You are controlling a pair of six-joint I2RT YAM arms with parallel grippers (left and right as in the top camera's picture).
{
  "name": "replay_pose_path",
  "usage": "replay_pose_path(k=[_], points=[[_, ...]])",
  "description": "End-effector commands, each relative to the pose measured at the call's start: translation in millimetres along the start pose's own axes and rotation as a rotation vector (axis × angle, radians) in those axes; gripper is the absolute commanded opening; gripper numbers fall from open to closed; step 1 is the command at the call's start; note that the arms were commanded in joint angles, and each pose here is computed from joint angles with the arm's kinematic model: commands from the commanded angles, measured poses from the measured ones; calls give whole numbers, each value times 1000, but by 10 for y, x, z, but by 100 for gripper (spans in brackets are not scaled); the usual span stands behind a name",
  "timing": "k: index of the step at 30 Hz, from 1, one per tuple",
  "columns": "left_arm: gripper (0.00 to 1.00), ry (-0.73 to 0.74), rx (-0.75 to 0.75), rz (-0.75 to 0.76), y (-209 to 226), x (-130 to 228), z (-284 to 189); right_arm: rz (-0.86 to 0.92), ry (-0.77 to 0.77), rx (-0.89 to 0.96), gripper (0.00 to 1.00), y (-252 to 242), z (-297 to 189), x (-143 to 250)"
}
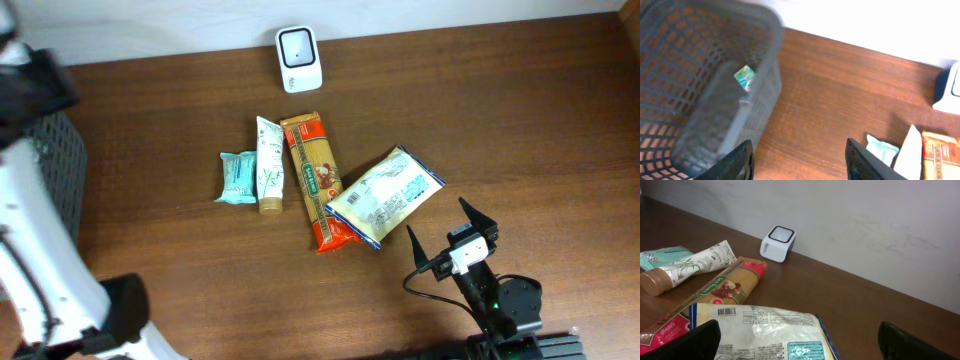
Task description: Scan the item barcode
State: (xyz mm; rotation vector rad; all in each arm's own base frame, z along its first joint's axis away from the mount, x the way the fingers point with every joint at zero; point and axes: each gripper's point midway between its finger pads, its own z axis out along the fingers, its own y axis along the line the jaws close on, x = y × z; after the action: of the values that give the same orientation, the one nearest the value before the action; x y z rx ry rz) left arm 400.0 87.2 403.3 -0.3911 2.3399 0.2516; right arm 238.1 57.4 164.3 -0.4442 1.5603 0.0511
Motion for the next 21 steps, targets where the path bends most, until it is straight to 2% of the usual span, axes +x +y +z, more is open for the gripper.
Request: replay_pose_path(k=[1,3,6,12,13,15,16,17,18,20,21], points=[[58,-105,-175,4,-174,56,-516,15,7,10,99,-13,2,36],[58,-118,-189,51,-438,125,-566,15,7,10,99,-13,2,36],[59,-102,-249,76,-507,236,-525,15,7,10,99,-13,2,36],[64,-80,-317,29,-335,591,-399,15,7,10,98,-14,1,34],[70,-117,-261,70,-381,729,-298,15,7,10,99,-13,2,36],[89,-169,-110,166,-604,825,-145,15,7,10,98,-13,2,36],[95,-235,44,225,-767,841,-90,15,7,10,99,-13,2,36],[100,-282,136,253,-834,808,-93,15,7,10,99,-13,2,36],[99,-362,302,285,-842,692,-162,15,7,10,99,-13,2,36],[100,-463,354,188,-419,319,-243,15,7,10,99,-13,2,36],[99,-507,320,134,-144,141,-248,15,7,10,99,-13,2,36]])
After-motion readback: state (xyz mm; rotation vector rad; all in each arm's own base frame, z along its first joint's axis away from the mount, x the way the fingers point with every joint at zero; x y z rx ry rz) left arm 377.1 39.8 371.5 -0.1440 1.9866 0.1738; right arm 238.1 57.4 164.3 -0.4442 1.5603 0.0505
